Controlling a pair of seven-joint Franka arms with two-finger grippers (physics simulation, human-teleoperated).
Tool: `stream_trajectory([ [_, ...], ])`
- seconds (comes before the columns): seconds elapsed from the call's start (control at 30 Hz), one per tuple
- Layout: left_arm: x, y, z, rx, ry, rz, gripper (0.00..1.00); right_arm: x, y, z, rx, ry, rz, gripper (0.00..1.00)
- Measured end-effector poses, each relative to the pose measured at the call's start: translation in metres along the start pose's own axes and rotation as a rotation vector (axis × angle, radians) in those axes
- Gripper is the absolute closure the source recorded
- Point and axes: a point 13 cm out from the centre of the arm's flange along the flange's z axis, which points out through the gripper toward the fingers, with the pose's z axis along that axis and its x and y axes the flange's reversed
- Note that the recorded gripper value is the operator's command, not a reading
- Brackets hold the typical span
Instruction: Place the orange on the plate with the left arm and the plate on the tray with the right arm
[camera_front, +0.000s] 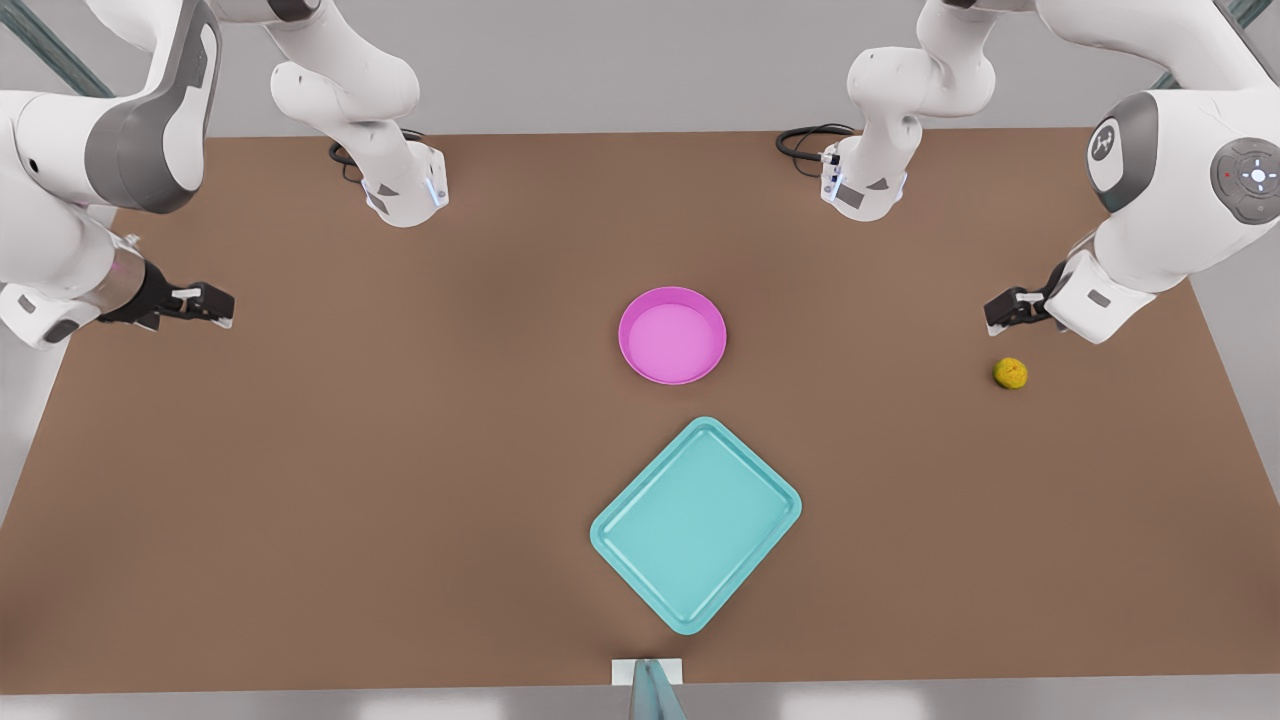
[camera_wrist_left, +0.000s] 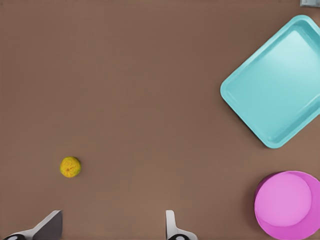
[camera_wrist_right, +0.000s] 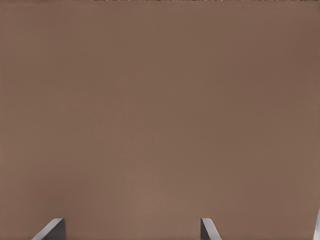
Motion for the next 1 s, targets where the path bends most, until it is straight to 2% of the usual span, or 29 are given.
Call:
stream_trajectory([
  [0.1,-0.006,0.007,0.031,-0.012,0.056,-0.02,0.0,-0.002,0.0,0.0,0.001,-0.006,-0.008,0.0],
  [0.27,0.003,0.134,0.199,-0.02,0.265,-0.19,0.0,-0.005,-0.001,0.001,0.002,-0.01,-0.018,0.0],
  [0.43,0.036,0.2,0.315,0.002,0.258,-0.188,0.0,-0.005,-0.001,0.003,0.001,-0.009,-0.026,0.0],
  [0.67,0.04,0.228,0.371,-0.007,0.179,-0.07,0.0,-0.007,0.0,0.005,0.001,-0.006,-0.035,0.0],
  [1.0,0.059,0.241,0.438,-0.005,0.22,0.055,0.0,-0.009,-0.001,0.008,0.001,-0.002,-0.042,0.0],
])
